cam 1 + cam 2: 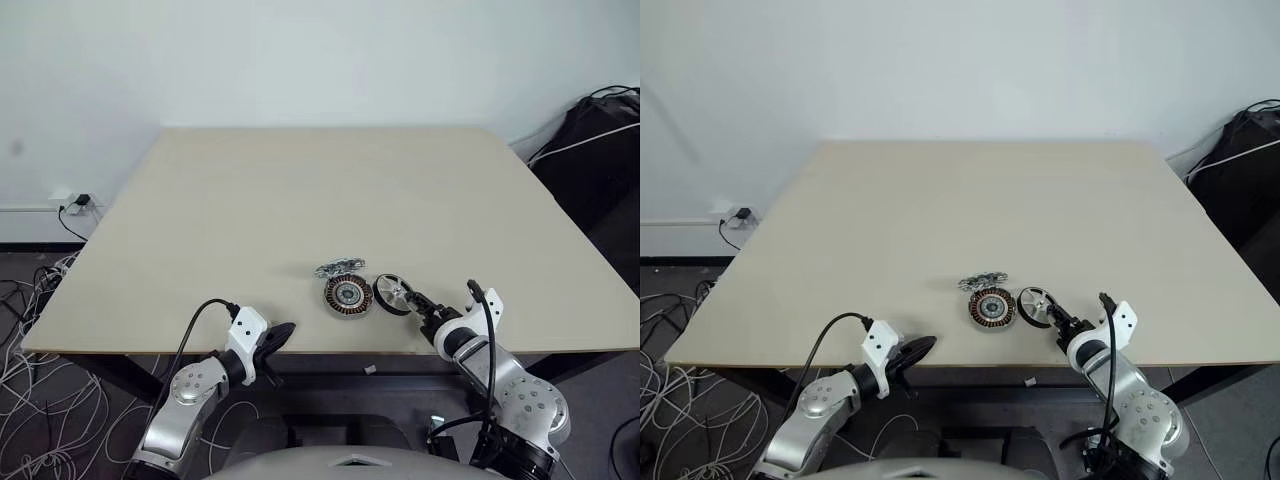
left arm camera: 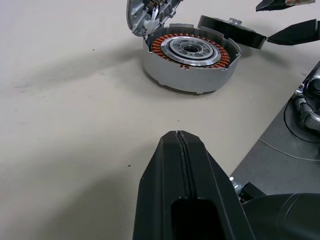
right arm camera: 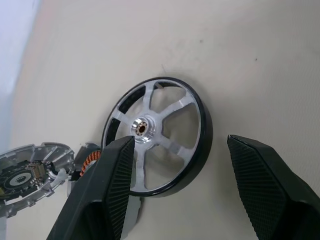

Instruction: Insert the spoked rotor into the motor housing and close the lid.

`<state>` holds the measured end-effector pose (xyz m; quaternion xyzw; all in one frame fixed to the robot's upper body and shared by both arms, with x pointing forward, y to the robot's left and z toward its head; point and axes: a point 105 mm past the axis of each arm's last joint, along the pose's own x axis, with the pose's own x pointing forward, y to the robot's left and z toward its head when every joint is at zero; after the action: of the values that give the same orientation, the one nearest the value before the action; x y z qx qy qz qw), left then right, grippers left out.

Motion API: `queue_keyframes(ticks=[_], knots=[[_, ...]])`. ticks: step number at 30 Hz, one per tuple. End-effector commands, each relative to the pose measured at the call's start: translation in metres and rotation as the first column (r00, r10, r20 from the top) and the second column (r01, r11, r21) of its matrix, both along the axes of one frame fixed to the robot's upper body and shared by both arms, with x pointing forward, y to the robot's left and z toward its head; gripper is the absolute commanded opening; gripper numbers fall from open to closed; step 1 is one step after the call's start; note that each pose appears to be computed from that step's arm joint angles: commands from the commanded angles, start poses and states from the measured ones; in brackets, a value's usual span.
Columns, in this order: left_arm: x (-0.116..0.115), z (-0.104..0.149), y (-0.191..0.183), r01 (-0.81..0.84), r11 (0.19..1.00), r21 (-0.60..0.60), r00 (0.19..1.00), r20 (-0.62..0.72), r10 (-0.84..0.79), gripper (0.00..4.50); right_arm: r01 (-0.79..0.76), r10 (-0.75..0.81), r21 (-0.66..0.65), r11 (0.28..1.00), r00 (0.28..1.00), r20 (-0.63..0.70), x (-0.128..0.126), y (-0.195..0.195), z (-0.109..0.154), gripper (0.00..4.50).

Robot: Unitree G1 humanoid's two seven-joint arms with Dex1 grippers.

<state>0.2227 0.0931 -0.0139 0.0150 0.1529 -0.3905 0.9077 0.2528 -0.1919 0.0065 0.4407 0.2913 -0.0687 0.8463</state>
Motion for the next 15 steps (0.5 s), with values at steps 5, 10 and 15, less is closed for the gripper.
queue_keyframes(ticks=[5, 10, 15], knots=[[0.006, 0.014, -0.003, 0.017, 1.0, -0.007, 0.998, 0.057, -0.017, 0.0, -0.05, 0.05, 0.088, 0.995, 0.999, 0.001, 0.008, 0.031, -0.005, 3.18], [0.006, 0.014, -0.003, 0.018, 1.0, -0.008, 0.998, 0.056, -0.017, 0.0, -0.072, 0.073, 0.138, 0.988, 0.997, -0.002, 0.009, 0.044, -0.008, 3.18], [0.005, 0.013, -0.002, 0.011, 1.0, -0.007, 0.999, 0.052, -0.011, 0.0, -0.095, 0.089, 0.209, 0.973, 0.995, 0.038, 0.012, 0.058, -0.001, 3.18]])
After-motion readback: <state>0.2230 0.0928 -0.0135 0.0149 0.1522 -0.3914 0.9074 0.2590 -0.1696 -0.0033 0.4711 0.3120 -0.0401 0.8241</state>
